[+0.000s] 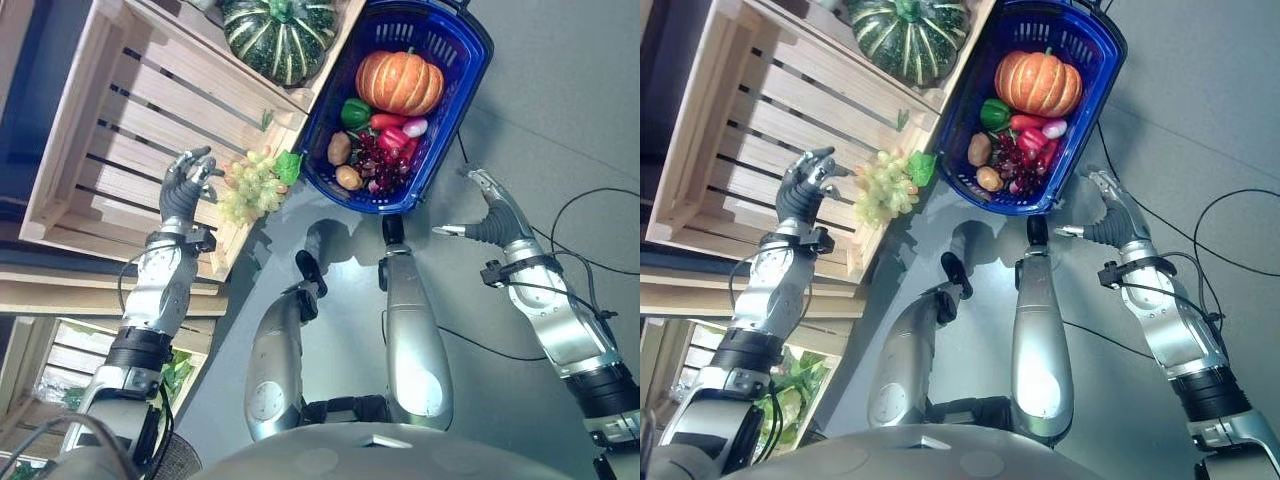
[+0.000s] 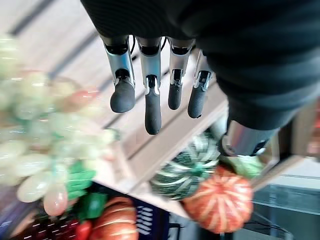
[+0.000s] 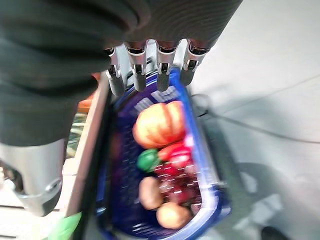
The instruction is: Pick up fruits and vegetables into the basket
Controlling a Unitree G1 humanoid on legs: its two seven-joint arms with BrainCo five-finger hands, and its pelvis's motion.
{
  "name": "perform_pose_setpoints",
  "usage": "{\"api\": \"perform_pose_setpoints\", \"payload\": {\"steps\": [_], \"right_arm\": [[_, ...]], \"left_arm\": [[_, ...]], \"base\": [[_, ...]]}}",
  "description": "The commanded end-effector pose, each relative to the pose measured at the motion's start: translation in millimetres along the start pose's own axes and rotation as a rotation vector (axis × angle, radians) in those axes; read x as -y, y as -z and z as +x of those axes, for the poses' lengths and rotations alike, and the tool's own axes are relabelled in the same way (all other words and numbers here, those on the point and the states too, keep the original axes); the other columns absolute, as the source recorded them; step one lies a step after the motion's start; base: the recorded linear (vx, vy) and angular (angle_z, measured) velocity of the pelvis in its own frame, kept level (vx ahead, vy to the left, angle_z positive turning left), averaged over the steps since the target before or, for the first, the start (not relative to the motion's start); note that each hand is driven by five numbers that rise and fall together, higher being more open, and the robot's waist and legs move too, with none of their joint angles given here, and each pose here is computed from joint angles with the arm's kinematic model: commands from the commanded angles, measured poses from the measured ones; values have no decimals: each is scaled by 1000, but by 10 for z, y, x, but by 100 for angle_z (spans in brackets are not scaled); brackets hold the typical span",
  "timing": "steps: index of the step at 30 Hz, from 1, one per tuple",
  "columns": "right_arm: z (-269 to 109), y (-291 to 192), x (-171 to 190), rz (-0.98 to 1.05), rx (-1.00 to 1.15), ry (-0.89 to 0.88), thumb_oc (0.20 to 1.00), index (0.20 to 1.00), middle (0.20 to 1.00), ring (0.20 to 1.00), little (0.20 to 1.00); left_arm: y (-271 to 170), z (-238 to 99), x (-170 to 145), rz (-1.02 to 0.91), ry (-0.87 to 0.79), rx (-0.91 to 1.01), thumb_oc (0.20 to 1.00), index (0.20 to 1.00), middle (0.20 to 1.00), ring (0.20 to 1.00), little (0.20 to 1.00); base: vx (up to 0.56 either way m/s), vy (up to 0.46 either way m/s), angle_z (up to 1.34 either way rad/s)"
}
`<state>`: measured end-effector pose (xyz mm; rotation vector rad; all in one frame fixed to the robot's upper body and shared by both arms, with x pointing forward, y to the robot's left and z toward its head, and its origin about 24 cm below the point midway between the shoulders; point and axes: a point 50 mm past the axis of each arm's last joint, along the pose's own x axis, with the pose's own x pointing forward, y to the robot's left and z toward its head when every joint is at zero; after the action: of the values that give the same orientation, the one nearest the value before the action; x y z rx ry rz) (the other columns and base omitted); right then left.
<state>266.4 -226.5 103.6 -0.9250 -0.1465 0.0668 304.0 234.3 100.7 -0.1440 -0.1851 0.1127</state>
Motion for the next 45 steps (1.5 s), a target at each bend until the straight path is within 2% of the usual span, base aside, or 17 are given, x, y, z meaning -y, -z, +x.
{"api": "perform_pose_setpoints", "payload": {"steps": [1, 9, 14, 15, 16, 17, 18, 19, 20, 21, 27, 38, 45], "right_arm": [[57, -240, -82, 76, 78, -24, 1000, 1000, 1000, 1000, 1000], [247, -396, -201, 156, 51, -47, 1000, 1000, 1000, 1000, 1000], [332, -453, -229, 198, 24, -28, 1000, 1000, 1000, 1000, 1000], [332, -451, -232, 205, 19, -22, 1000, 1000, 1000, 1000, 1000], [333, -449, -231, 205, 17, -22, 1000, 1000, 1000, 1000, 1000], [329, -453, -236, 211, 16, -18, 1000, 1000, 1000, 1000, 1000], [323, -453, -235, 220, 19, -12, 1000, 1000, 1000, 1000, 1000], [319, -451, -237, 225, 21, -4, 1000, 1000, 1000, 1000, 1000], [318, -452, -240, 228, 22, 0, 1000, 1000, 1000, 1000, 1000], [316, -460, -242, 240, 31, 13, 1000, 1000, 1000, 1000, 1000], [288, -470, -213, 249, 75, 39, 1000, 1000, 1000, 1000, 1000], [237, -416, -163, 231, 105, 40, 1000, 1000, 1000, 1000, 1000], [213, -326, -193, 243, 61, 31, 1000, 1000, 1000, 1000, 1000]], "left_arm": [[-353, 21, -183, 135, -9, 142, 200, 200, 200, 200, 200], [-596, 54, -38, 249, 64, 228, 200, 200, 200, 200, 200], [-669, 124, -114, 454, -64, 254, 200, 200, 200, 200, 200], [-689, 135, -167, 529, -121, 271, 319, 319, 319, 319, 319], [-689, 139, -174, 538, -129, 270, 388, 388, 388, 388, 388], [-680, 143, -190, 552, -143, 263, 514, 514, 514, 514, 514], [-660, 142, -208, 565, -167, 258, 583, 583, 583, 583, 583], [-638, 142, -227, 591, -201, 255, 762, 762, 762, 762, 762], [-622, 143, -237, 605, -213, 252, 840, 840, 840, 840, 840], [-565, 145, -250, 648, -239, 245, 1000, 1000, 1000, 1000, 1000], [-280, 176, -311, 679, -306, 120, 1000, 1000, 1000, 1000, 1000], [6, 217, -348, 632, -391, 14, 1000, 1000, 1000, 1000, 1000], [39, 279, -313, 634, -428, 3, 1000, 1000, 1000, 1000, 1000]], "base": [[-83, -83, 12], [28, -45, 7], [28, -41, 7], [9, -32, 7], [6, -37, 5], [4, -36, 3], [-2, -54, 2], [-6, -49, 2], [-16, -57, 0], [-16, -45, -1], [-12, -49, -1], [16, -24, -8], [-6, -36, -5]]}}
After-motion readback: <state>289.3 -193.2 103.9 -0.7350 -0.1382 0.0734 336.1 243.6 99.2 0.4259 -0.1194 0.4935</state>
